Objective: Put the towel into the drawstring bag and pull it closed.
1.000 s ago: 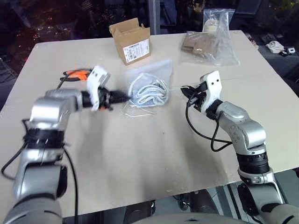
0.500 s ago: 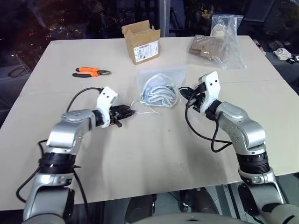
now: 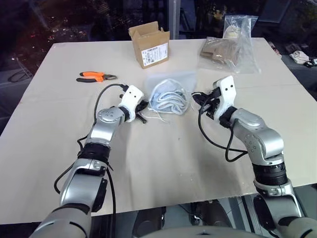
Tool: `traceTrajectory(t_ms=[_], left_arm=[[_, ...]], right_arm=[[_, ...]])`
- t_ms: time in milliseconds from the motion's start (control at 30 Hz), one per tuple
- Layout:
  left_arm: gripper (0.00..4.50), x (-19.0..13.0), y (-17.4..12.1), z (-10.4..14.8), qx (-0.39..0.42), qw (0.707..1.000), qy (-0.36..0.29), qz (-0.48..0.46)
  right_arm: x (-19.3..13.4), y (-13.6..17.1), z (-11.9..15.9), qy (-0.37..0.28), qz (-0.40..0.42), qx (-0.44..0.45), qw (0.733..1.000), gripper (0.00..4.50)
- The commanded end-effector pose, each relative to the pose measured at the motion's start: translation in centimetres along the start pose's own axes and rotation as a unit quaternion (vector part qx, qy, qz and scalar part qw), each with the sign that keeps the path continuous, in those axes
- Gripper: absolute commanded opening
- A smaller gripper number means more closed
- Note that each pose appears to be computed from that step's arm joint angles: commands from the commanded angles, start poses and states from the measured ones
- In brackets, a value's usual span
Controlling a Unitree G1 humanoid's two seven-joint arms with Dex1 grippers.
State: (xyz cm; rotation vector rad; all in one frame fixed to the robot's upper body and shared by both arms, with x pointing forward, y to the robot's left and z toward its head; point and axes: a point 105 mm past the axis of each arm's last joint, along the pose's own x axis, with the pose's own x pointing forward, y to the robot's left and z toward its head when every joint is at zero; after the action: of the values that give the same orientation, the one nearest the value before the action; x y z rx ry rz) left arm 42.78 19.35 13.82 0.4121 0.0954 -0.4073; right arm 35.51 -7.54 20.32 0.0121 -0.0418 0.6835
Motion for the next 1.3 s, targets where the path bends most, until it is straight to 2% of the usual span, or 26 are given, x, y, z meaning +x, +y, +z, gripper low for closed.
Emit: traceTrajectory(t_ms=[33,100,133,167,233,333,400,433,500,600,633,667,700,800,833,900,933,1000,1033,1133,1167,1200,1300], left_arm=[[0.05,-3.1,8.8,12.5,0.042,0.969,-0.168,0.173],[0.05,-4.8,11.2,17.3,0.056,0.948,-0.222,0.219],[0.05,-5.5,12.0,18.9,0.063,0.94,-0.238,0.237],[0.05,-6.1,12.9,20.2,0.058,0.933,-0.25,0.253],[0.05,-6.9,14.0,21.2,0.043,0.923,-0.263,0.279],[0.05,-6.6,14.4,20.1,0.056,0.925,-0.237,0.29],[0.05,-7.0,14.6,20.3,0.048,0.921,-0.246,0.299],[0.05,-6.8,14.4,20.3,0.048,0.923,-0.246,0.293],[0.05,-3.7,12.8,16.1,0.052,0.962,-0.142,0.227],[0.05,-4.7,11.4,19.5,0.077,0.951,-0.22,0.204],[0.05,-4.0,10.9,18.3,0.065,0.96,-0.2,0.185],[0.05,-3.0,10.6,16.0,0.084,0.969,-0.151,0.177],[0.05,-3.1,10.7,15.8,0.08,0.968,-0.154,0.183],[0.05,-4.6,11.0,19.2,0.08,0.954,-0.217,0.192],[0.05,-4.2,11.1,18.4,0.074,0.96,-0.196,0.184],[0.05,-3.8,11.3,16.0,0.103,0.965,-0.152,0.188],[0.05,-4.2,11.9,16.2,0.092,0.961,-0.164,0.201],[0.05,-5.4,12.9,17.6,0.085,0.951,-0.192,0.229],[0.05,-5.1,12.5,17.1,0.097,0.956,-0.176,0.213],[0.05,-7.1,14.1,18.9,0.069,0.933,-0.236,0.264],[0.05,-7.4,14.4,19.2,0.067,0.929,-0.241,0.272],[0.05,-6.8,14.0,18.3,0.075,0.937,-0.224,0.258],[0.05,-6.6,14.1,18.2,0.063,0.941,-0.219,0.25]], right_arm=[[-1.6,-0.7,11.2,-0.135,0.002,-0.097,0.986,0.0],[-2.7,-0.6,15.5,-0.175,0.016,-0.118,0.977,0.0],[-3.1,-0.5,16.6,-0.18,0.022,-0.129,0.975,0.0],[-3.4,-0.4,16.9,-0.172,0.03,-0.148,0.973,0.0],[-3.6,-0.3,16.8,-0.154,0.032,-0.165,0.974,0.0],[-4.2,-0.3,17.7,-0.174,0.028,-0.138,0.975,0.0],[-4.8,-0.7,17.5,-0.157,0.004,-0.178,0.971,0.0],[-5.2,-0.6,17.9,-0.165,0.004,-0.166,0.972,0.0],[-5.3,-0.4,17.3,-0.16,0.016,-0.133,0.978,0.0],[-5.8,1.4,16.9,-0.142,0.051,-0.144,0.978,0.0],[-5.5,1.1,15.3,-0.114,0.05,-0.14,0.982,0.0],[-5.3,0.6,13.5,-0.085,0.043,-0.159,0.983,0.0],[-5.4,0.3,13.1,-0.079,0.038,-0.162,0.983,0.0],[-6.9,-0.4,17.5,-0.147,0.018,-0.149,0.978,0.0],[-7.1,-1.2,17.5,-0.138,-0.002,-0.166,0.976,0.0],[-7.4,-3.4,15.6,-0.093,-0.041,-0.182,0.978,0.0],[-7.7,-3.9,15.0,-0.08,-0.054,-0.192,0.977,0.0],[-8.1,-3.3,16.5,-0.105,-0.051,-0.19,0.975,0.0],[-8.2,-3.1,17.2,-0.116,-0.055,-0.191,0.973,0.0],[-8.6,-3.6,17.3,-0.116,-0.076,-0.204,0.969,0.0],[-8.6,-3.9,17.2,-0.112,-0.083,-0.202,0.969,0.0],[-8.6,-4.0,16.6,-0.104,-0.08,-0.212,0.969,0.0],[-8.3,-3.5,17.2,-0.129,-0.068,-0.176,0.974,0.0]])
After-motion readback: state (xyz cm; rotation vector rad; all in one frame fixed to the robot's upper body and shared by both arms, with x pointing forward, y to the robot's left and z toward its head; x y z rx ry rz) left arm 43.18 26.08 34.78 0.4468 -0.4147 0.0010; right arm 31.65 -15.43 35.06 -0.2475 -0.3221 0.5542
